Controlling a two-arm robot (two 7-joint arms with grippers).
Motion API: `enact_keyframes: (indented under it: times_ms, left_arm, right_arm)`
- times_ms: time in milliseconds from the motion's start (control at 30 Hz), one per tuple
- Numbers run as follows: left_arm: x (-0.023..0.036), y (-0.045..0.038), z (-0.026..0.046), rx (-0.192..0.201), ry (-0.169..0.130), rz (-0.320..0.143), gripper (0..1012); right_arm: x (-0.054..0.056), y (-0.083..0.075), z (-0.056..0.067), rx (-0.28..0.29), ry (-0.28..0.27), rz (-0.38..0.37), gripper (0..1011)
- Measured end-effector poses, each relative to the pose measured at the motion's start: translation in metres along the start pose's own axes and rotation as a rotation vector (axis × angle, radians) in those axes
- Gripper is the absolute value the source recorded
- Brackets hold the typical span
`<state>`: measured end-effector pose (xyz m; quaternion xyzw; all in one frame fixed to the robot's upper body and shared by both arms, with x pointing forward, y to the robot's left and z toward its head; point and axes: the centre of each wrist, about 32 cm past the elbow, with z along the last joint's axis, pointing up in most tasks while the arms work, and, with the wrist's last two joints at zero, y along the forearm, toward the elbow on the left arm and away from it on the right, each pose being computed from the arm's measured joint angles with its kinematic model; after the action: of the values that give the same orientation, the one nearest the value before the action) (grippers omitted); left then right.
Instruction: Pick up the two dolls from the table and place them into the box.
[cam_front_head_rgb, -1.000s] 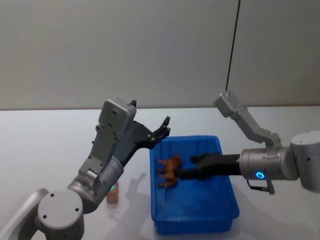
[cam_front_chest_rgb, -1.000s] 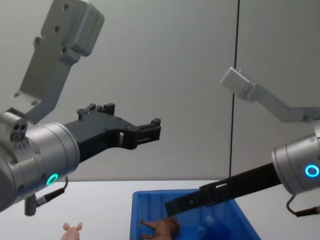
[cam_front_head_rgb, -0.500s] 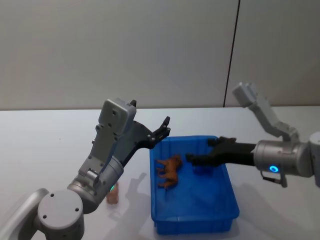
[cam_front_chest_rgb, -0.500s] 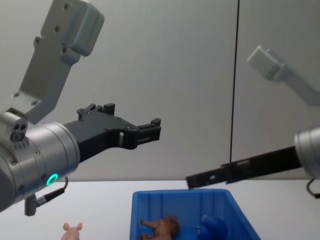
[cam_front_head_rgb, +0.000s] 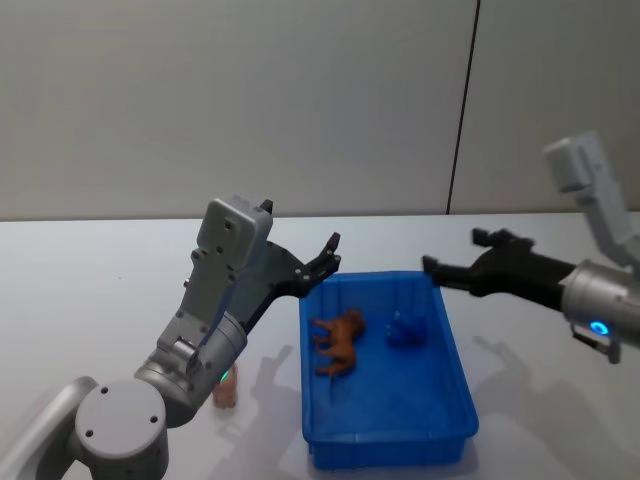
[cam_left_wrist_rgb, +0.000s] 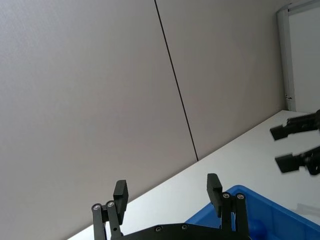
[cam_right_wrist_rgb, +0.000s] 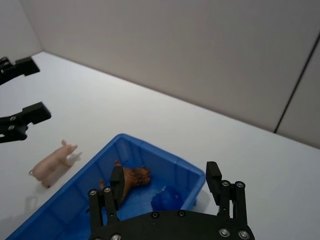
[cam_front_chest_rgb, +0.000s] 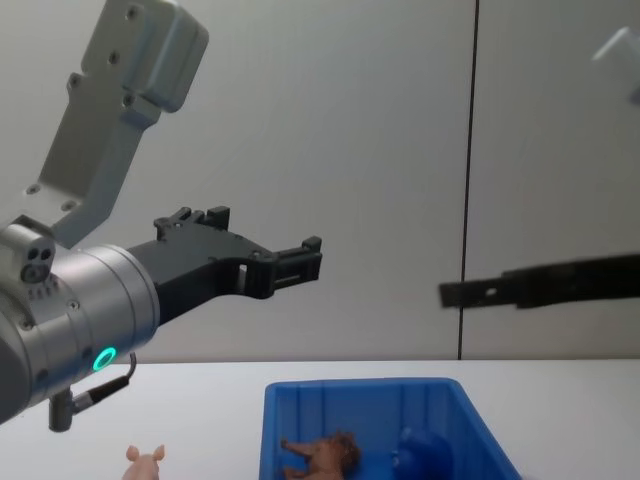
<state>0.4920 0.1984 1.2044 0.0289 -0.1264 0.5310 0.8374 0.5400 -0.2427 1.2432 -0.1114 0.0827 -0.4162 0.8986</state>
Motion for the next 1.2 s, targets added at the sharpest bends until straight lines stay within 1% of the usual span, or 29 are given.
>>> enact_keyframes:
  times_ms: [67,100,300,333,367,500,533,567,600,700,733,767,800,833,967,1000,1100,1133,1200]
  left_arm:
    - [0.0000,0.0000,0.0000,0.000,0.000,0.000,1001]
    - [0.0000,0.0000,0.0000,0.000,0.000,0.000,1001]
    - [0.0003,0.0006,-0.0001,0.004,0.001,0.000,1001]
    - [0.0005,0.0010,0.0001,0.006,0.002,0.000,1001]
    - [0.0007,0.0014,0.0002,0.007,0.002,-0.001,1001]
    - [0.0023,0.0040,0.0013,0.022,0.007,-0.002,1001]
    - [0.0032,0.0058,0.0021,0.030,0.010,-0.002,1001]
    - [0.0036,0.0067,0.0025,0.034,0.012,-0.002,1001]
    - [0.0046,0.0090,0.0031,0.048,0.016,-0.002,1001]
    - [0.0064,0.0133,0.0040,0.068,0.021,-0.002,1001]
    - [0.0077,0.0162,0.0047,0.086,0.026,0.001,1001]
    - [0.0083,0.0177,0.0052,0.093,0.028,0.002,1001]
    - [0.0090,0.0192,0.0056,0.101,0.030,0.004,1001]
    - [0.0103,0.0228,0.0059,0.119,0.035,0.006,1001]
    - [0.0142,0.0319,0.0077,0.169,0.047,0.015,1001]
    - [0.0156,0.0361,0.0079,0.193,0.053,0.018,1001]
    - [0.0176,0.0406,0.0089,0.221,0.061,0.022,1001]
    - [0.0189,0.0441,0.0092,0.244,0.066,0.024,1001]
    - [0.0201,0.0475,0.0087,0.269,0.074,0.026,1001]
  right_arm:
    - [0.000,-0.009,-0.002,0.041,0.000,-0.039,1001]
    - [0.000,-0.009,-0.002,0.041,0.000,-0.039,1001]
    - [0.001,-0.028,-0.009,0.129,0.010,-0.137,1001]
    - [0.001,-0.028,-0.009,0.129,0.010,-0.137,1001]
    - [0.001,-0.033,-0.010,0.152,0.013,-0.162,1001]
    - [0.001,-0.043,-0.014,0.203,0.023,-0.219,1001]
    - [0.001,-0.046,-0.015,0.213,0.025,-0.230,1001]
    - [0.001,-0.049,-0.016,0.235,0.030,-0.255,1001]
    - [0.001,-0.049,-0.016,0.235,0.030,-0.255,1001]
    - [0.001,-0.060,-0.020,0.283,0.041,-0.309,1001]
    - [0.001,-0.062,-0.022,0.290,0.043,-0.319,1001]
    - [0.001,-0.065,-0.022,0.308,0.047,-0.338,1001]
    - [0.001,-0.065,-0.022,0.308,0.047,-0.338,1001]
    - [0.001,-0.068,-0.023,0.322,0.050,-0.352,1001]
    - [0.001,-0.075,-0.025,0.350,0.058,-0.383,1001]
    - [0.001,-0.075,-0.025,0.354,0.060,-0.387,1001]
    - [0.001,-0.079,-0.026,0.370,0.064,-0.405,1001]
    - [0.000,-0.080,-0.027,0.376,0.066,-0.412,1001]
    - [0.000,-0.082,-0.027,0.382,0.068,-0.419,1001]
